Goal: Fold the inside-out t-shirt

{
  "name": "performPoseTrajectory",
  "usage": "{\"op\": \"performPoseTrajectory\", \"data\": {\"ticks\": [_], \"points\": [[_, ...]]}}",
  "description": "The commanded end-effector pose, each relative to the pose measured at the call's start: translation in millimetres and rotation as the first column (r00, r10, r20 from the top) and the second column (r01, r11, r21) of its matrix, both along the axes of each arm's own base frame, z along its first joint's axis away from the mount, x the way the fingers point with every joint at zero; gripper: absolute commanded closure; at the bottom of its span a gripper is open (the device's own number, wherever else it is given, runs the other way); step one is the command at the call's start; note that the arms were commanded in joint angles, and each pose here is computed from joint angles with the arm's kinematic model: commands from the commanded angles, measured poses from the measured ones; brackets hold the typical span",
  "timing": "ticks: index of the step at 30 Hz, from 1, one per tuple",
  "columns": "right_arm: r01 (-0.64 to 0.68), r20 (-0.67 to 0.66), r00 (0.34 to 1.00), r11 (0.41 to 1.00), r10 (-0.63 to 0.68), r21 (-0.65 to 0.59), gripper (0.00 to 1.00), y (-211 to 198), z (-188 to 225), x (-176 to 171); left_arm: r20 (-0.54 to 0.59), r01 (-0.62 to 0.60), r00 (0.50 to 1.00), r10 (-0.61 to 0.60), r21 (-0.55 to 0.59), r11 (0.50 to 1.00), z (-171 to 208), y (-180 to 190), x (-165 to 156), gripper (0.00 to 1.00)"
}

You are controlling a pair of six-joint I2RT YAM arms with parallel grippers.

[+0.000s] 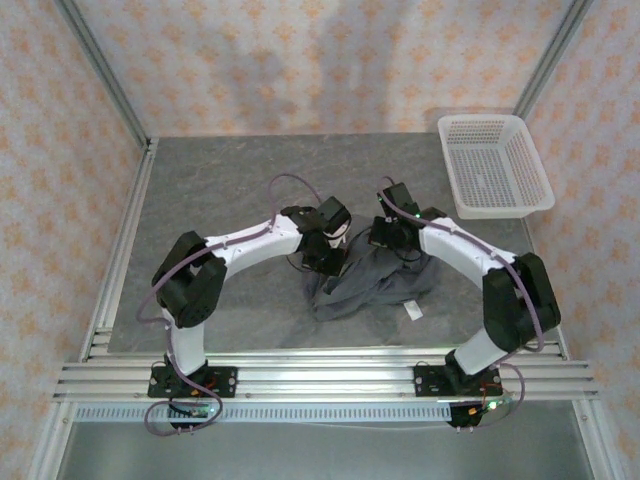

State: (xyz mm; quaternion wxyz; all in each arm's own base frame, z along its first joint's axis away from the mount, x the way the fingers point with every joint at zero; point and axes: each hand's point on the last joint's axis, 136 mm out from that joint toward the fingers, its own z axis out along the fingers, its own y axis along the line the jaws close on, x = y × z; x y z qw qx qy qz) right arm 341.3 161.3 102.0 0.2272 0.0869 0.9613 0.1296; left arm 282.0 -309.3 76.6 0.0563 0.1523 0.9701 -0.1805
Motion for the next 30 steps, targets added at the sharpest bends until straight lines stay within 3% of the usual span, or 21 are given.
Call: {"op": "performPoseTrajectory", "data": {"ticks": [1, 5, 7, 9, 12, 16, 21, 24, 26, 28, 30], "points": [[0.01, 0.137, 0.99, 0.998, -0.018, 0.054, 1.0, -5.1, 52.7, 3.2, 0.086, -0.046, 0.995, 0.056, -0.114, 0.992, 48.4, -0.4, 19.0, 1.0], [-0.006, 0.343, 0.938, 0.989, -0.044, 0.144, 1.0, -8.3, 153.6, 4.6, 0.254, -0.115, 0.949, 0.188, -0.276, 0.954, 153.0, 26.8, 43.1, 1.0], [-0.032, 0.46, 0.886, 0.983, -0.056, 0.18, 1.0, -11.3, 212.7, 2.0, 0.383, -0.141, 0.884, 0.268, -0.329, 0.934, 218.4, 53.4, 50.6, 1.0], [-0.061, 0.539, 0.841, 0.981, -0.05, 0.185, 1.0, -11.8, 255.8, 2.0, 0.512, -0.163, 0.786, 0.345, -0.367, 0.916, 279.9, 82.3, 52.1, 1.0], [-0.124, 0.571, 0.821, 0.972, -0.011, 0.198, 1.0, -5.6, 289.5, -5.7, 0.628, -0.187, 0.653, 0.424, -0.409, 0.893, 339.3, 112.6, 46.2, 1.0], [-0.244, 0.617, 0.785, 0.943, 0.055, 0.227, 1.0, 6.4, 327.1, -25.0, 0.686, -0.169, 0.541, 0.487, -0.478, 0.862, 389.5, 133.8, 30.2, 1.0], [-0.457, 0.776, 0.629, 0.832, 0.052, 0.315, 1.0, 12.4, 422.8, -87.8, 0.708, 0.099, 0.541, 0.454, -0.589, 0.802, 446.0, 109.9, -4.3, 1.0], [-0.58, 0.866, 0.498, 0.757, 0.037, 0.301, 1.0, 8.4, 484.7, -132.6, 0.7, 0.147, 0.558, 0.445, -0.612, 0.777, 463.6, 101.7, -11.8, 1.0], [-0.584, 0.899, 0.438, 0.759, -0.004, 0.288, 1.0, -2.6, 513.0, -148.7, 0.702, 0.168, 0.565, 0.434, -0.612, 0.772, 469.5, 95.4, -15.0, 1.0], [-0.542, 0.907, 0.419, 0.788, -0.047, 0.291, 1.0, -14.4, 529.6, -150.7, 0.701, 0.138, 0.562, 0.439, -0.602, 0.786, 464.8, 94.2, -12.2, 1.0], [-0.505, 0.896, 0.442, 0.814, -0.04, 0.285, 1.0, -16.0, 530.4, -141.4, 0.692, -0.014, 0.537, 0.483, -0.565, 0.825, 443.7, 112.5, 3.3, 1.0]]}}
